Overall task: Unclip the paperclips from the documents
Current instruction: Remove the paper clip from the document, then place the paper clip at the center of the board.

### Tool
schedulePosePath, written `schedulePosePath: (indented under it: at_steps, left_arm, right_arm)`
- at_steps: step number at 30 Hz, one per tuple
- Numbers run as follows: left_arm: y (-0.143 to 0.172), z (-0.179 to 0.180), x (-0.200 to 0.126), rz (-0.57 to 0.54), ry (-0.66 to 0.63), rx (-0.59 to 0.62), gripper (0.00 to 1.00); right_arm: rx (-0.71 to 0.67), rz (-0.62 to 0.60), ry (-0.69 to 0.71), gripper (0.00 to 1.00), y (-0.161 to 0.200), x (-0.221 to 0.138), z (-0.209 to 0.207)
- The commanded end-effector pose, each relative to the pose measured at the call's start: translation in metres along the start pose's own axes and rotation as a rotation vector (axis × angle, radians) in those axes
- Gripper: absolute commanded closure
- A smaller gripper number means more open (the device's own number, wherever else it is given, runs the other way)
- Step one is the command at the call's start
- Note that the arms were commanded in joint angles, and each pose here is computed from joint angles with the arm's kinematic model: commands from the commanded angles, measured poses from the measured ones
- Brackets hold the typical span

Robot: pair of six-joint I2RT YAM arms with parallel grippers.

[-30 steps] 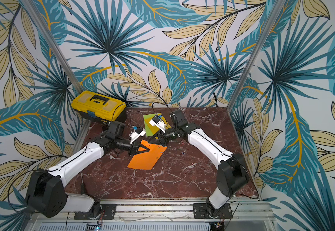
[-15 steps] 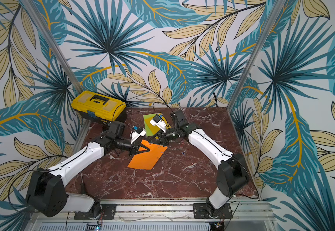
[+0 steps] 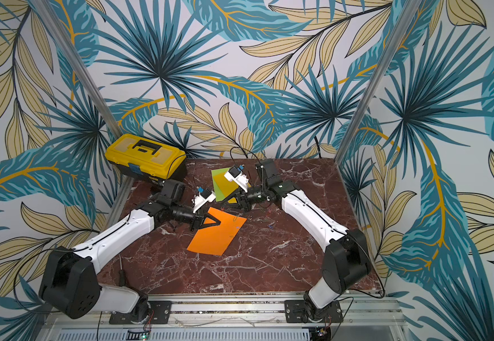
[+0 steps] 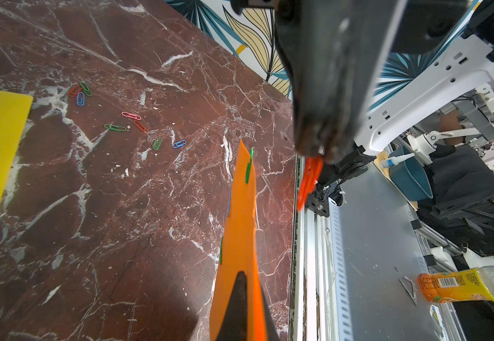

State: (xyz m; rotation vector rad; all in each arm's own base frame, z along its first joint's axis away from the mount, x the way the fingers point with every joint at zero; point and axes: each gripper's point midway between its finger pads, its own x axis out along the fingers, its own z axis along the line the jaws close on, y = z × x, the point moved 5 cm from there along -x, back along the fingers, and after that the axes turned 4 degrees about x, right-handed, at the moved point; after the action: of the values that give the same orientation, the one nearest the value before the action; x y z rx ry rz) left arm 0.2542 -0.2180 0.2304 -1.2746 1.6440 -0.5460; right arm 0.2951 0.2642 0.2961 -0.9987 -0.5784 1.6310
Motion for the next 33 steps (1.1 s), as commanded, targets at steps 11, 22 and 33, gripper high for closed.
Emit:
schedulePosePath:
  at_steps: [11, 22, 33]
  left_arm:
    - [-0.003, 0.001, -0.003, 0.005, -0.028, 0.012, 1.00]
    - [-0.017, 0.001, -0.007, -0.018, -0.038, 0.021, 1.00]
    - [-0.018, 0.002, -0.007, -0.018, -0.042, 0.027, 1.00]
  right_arm:
    - [0.094, -0.066, 0.103, 0.96, 0.008, -0.024, -0.021]
    - [0.313, -0.188, 0.387, 0.96, 0.046, -0.067, -0.068]
    - [0.603, -0.223, 0.671, 0.96, 0.115, -0.080, -0.111]
